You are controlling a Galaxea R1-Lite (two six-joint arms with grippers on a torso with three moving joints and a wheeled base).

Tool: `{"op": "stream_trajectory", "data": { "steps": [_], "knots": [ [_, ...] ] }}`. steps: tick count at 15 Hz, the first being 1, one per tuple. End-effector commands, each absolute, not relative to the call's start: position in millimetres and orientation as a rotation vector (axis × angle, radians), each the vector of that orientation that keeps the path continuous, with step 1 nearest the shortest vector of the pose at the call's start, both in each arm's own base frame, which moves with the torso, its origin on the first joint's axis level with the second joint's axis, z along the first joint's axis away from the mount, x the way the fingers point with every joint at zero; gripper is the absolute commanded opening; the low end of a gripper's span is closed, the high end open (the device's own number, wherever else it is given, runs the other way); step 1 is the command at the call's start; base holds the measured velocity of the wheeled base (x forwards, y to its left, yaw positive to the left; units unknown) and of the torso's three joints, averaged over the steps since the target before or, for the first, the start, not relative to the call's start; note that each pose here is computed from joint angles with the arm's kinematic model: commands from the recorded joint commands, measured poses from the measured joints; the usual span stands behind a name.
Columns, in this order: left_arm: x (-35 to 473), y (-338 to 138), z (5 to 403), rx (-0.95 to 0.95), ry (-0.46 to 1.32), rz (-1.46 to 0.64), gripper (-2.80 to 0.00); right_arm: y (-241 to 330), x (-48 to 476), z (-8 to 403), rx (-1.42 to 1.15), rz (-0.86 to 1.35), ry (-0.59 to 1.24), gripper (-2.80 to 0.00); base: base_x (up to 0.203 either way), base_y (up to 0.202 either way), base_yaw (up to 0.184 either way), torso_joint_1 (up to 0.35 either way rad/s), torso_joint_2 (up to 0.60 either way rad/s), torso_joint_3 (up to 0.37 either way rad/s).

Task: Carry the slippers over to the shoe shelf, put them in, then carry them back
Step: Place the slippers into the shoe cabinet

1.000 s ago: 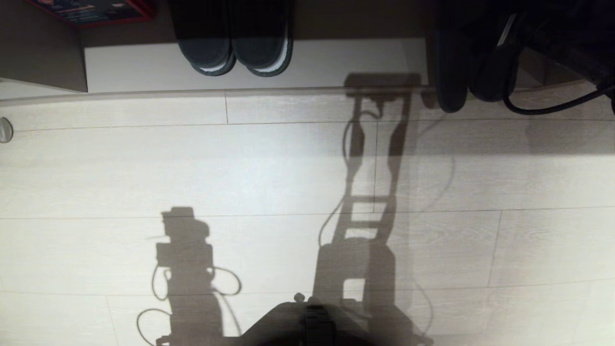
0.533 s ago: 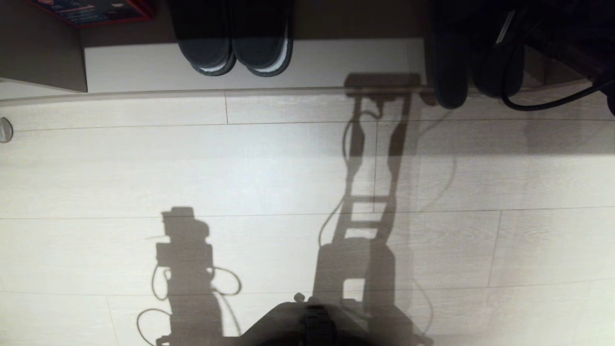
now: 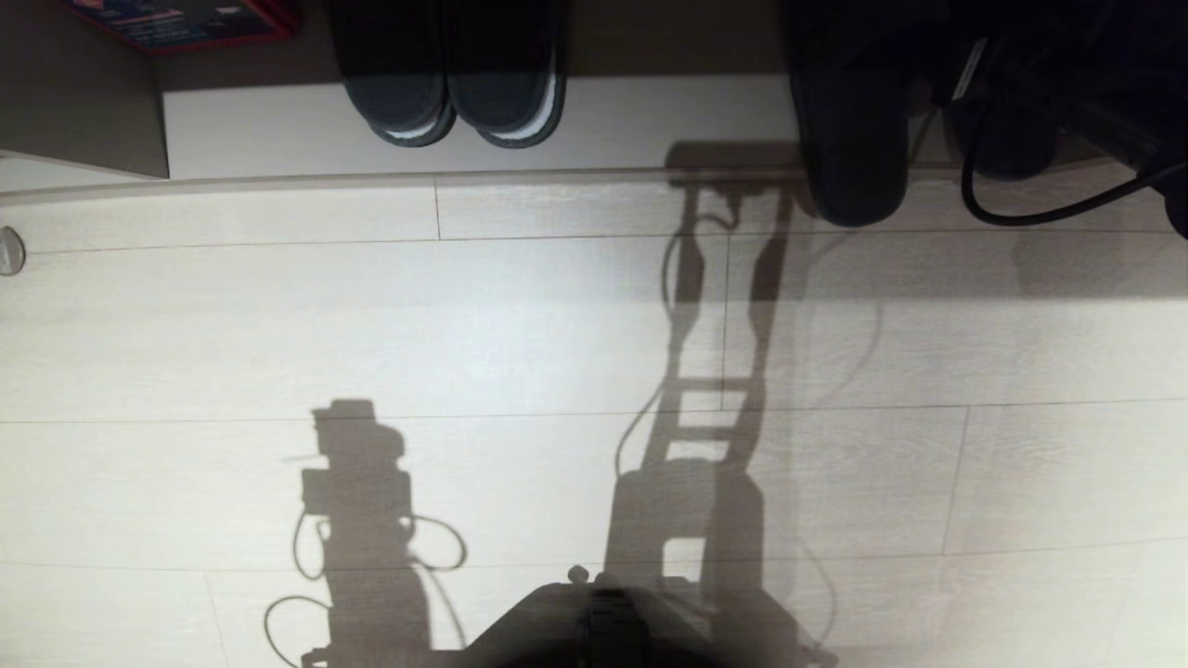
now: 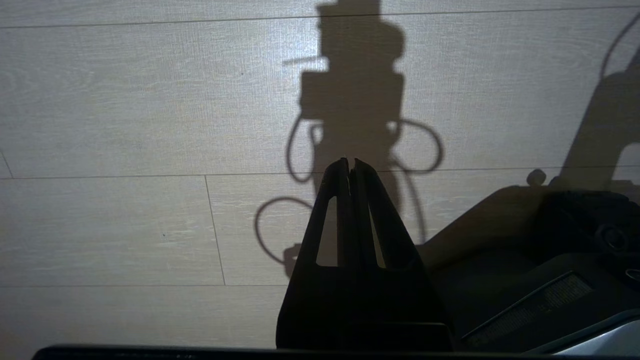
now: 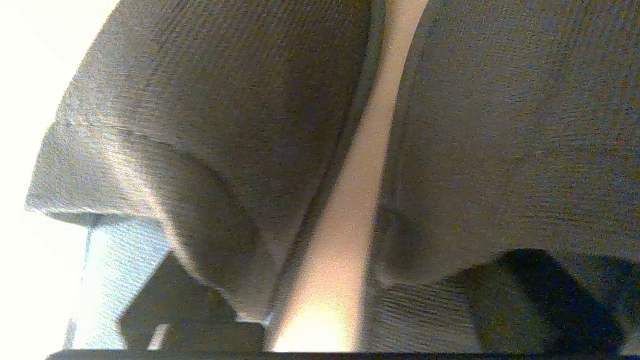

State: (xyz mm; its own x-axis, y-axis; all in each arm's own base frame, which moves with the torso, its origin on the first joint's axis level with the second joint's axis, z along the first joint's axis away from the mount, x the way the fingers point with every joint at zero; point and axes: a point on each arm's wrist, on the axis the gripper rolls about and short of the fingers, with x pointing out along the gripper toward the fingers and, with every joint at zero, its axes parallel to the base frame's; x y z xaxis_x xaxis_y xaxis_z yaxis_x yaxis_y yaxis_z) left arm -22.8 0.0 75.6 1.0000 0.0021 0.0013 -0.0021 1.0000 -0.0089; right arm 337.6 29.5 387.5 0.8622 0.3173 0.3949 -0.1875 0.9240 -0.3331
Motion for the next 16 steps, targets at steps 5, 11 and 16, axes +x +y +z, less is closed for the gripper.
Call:
{"op": "stream_trajectory", "data": {
  "steps": [5, 11, 16],
  "knots": [
    [-23, 0, 76, -0.009, -0.003, 0.002, -2.80, 27, 316, 390, -0.296, 0.268, -0.461, 0.00, 0.000, 0.000, 0.000, 0.000, 0.00, 0.000],
    [-23, 0, 76, -0.009, -0.003, 0.003, -2.80, 26, 291, 388, -0.293, 0.275, -0.453, 0.00, 0.000, 0.000, 0.000, 0.000, 0.00, 0.000],
    [-23, 0, 76, -0.009, -0.003, 0.003, -2.80, 23, 252, 371, -0.288, 0.282, -0.395, 0.00, 0.000, 0.000, 0.000, 0.000, 0.00, 0.000]
  ]
}}
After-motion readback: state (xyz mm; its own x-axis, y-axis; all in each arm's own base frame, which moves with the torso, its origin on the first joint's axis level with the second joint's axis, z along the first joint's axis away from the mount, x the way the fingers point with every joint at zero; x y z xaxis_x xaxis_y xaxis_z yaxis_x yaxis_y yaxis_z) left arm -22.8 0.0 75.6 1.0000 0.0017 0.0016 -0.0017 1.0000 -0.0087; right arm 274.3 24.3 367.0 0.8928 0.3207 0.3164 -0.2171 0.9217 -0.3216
